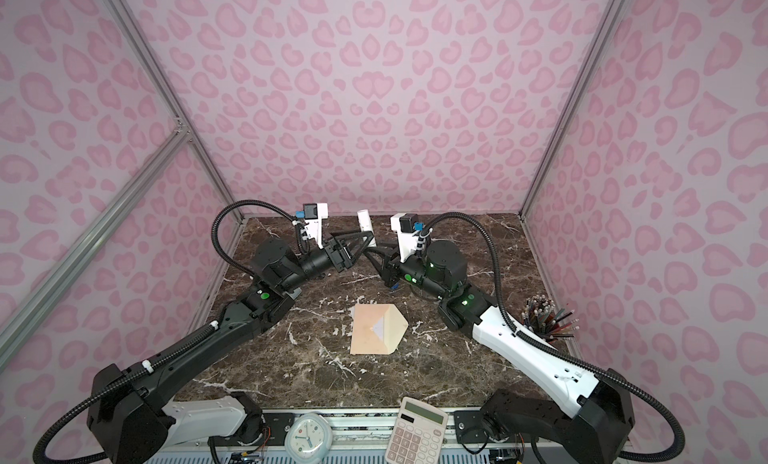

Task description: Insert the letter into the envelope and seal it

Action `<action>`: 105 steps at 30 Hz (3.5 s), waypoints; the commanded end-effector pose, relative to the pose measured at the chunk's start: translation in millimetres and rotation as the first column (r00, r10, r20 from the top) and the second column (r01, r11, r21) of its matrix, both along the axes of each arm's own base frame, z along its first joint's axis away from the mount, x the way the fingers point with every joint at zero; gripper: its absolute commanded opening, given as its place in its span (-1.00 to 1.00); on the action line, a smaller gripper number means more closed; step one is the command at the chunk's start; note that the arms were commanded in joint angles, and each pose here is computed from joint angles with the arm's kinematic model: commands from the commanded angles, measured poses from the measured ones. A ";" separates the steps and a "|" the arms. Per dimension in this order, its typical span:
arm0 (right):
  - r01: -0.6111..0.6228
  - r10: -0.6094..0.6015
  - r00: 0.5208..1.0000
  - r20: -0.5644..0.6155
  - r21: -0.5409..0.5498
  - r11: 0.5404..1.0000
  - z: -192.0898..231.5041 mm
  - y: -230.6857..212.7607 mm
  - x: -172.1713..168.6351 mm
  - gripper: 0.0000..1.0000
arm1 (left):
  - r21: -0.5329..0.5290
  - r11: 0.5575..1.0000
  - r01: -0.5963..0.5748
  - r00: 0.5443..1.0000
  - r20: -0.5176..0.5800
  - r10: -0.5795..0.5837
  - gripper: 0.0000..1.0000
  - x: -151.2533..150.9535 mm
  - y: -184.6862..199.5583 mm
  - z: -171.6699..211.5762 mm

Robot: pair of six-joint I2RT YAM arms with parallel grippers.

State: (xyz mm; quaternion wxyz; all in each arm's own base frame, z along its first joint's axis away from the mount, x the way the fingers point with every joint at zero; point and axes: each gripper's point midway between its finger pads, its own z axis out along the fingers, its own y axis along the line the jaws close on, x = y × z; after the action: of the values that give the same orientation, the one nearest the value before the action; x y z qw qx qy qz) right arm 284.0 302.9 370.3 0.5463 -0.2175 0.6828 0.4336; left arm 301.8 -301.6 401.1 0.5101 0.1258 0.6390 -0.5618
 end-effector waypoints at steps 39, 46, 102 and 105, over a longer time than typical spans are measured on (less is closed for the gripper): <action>-0.031 0.030 0.999 -0.037 -0.043 0.999 -17.2 1.8 -11.3 -0.58 | 0.025 0.988 0.152 0.988 -0.004 -0.152 -0.25 -1.6 -11.4 0.7; -0.032 0.029 0.999 -0.044 -0.052 0.998 -20.3 3.1 -9.8 -0.28 | 0.044 0.986 0.163 0.987 0.001 -0.163 -0.53 0.0 -12.8 1.3; 0.273 -0.182 0.937 0.299 -0.298 0.915 -27.7 30.3 13.4 -0.14 | 0.230 0.942 -0.244 0.969 0.023 0.245 -0.93 17.7 28.1 -13.1; 0.270 -0.181 0.938 0.297 -0.295 0.917 -26.5 31.5 13.5 -0.23 | 0.229 0.945 -0.235 0.971 0.022 0.236 -0.92 16.7 26.3 -13.9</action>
State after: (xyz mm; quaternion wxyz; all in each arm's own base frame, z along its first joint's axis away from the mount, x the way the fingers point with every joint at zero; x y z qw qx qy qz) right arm 293.2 334.5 330.9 0.6167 -0.2964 0.6976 0.2128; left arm 319.5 -275.0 376.6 0.5390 0.1014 0.7274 -0.4124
